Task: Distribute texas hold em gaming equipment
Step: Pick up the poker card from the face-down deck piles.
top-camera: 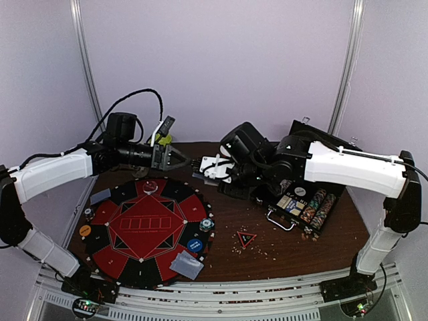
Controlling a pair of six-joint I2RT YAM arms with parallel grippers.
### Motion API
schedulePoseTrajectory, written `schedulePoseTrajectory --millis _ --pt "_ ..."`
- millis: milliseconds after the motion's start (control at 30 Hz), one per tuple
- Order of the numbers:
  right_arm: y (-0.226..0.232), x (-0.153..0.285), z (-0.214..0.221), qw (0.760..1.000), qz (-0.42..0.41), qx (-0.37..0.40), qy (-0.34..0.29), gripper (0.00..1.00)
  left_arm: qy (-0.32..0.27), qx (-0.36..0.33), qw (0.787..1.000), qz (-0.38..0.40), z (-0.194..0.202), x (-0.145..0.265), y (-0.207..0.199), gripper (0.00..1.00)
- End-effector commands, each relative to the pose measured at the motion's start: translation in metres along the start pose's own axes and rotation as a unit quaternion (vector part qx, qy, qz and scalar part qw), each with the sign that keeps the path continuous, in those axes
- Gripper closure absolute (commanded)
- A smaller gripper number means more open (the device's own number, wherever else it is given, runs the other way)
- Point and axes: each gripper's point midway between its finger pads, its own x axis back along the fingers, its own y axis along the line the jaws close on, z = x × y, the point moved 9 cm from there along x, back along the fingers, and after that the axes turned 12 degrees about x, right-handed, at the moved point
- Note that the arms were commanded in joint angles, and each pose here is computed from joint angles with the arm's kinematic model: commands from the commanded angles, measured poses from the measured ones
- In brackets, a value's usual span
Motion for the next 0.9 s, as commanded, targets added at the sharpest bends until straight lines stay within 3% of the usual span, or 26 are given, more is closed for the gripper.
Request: schedulePoseTrajectory --millis 0,167,300,433,567,667,867 --pt "-0.002 0.003 -0.006 1.0 0.001 0.004 -0.007 0.53 -0.005 -0.023 0.999 0.049 -0.011 -0.004 -0.014 0.27" --pt "-0.003 0.002 -0.006 1.0 0.002 0.004 -0.006 0.53 0.014 -0.02 0.998 0.055 -0.006 -0.016 -0.016 0.26" --pt "-0.002 0.001 -0.006 1.0 0.0 0.005 -0.006 0.53 0.017 -0.015 0.999 0.049 -0.006 -0.02 -0.012 0.33" --pt "-0.002 0.001 -0.006 1.0 0.0 0.004 -0.005 0.53 0.021 -0.021 0.998 0.059 -0.007 -0.022 -0.016 0.44" --pt "-0.002 0.001 -0.005 1.0 0.002 0.005 -0.004 0.53 0.027 -0.023 0.997 0.064 -0.004 -0.021 -0.016 0.64" --pt "-0.002 0.0 -0.005 1.0 0.002 0.005 -0.001 0.53 0.033 -0.024 0.996 0.075 -0.002 -0.02 -0.019 0.74" --pt "-0.002 0.001 -0.005 1.0 0.004 0.006 -0.002 0.53 0.047 -0.014 0.995 0.081 0.0 -0.022 -0.017 0.67"
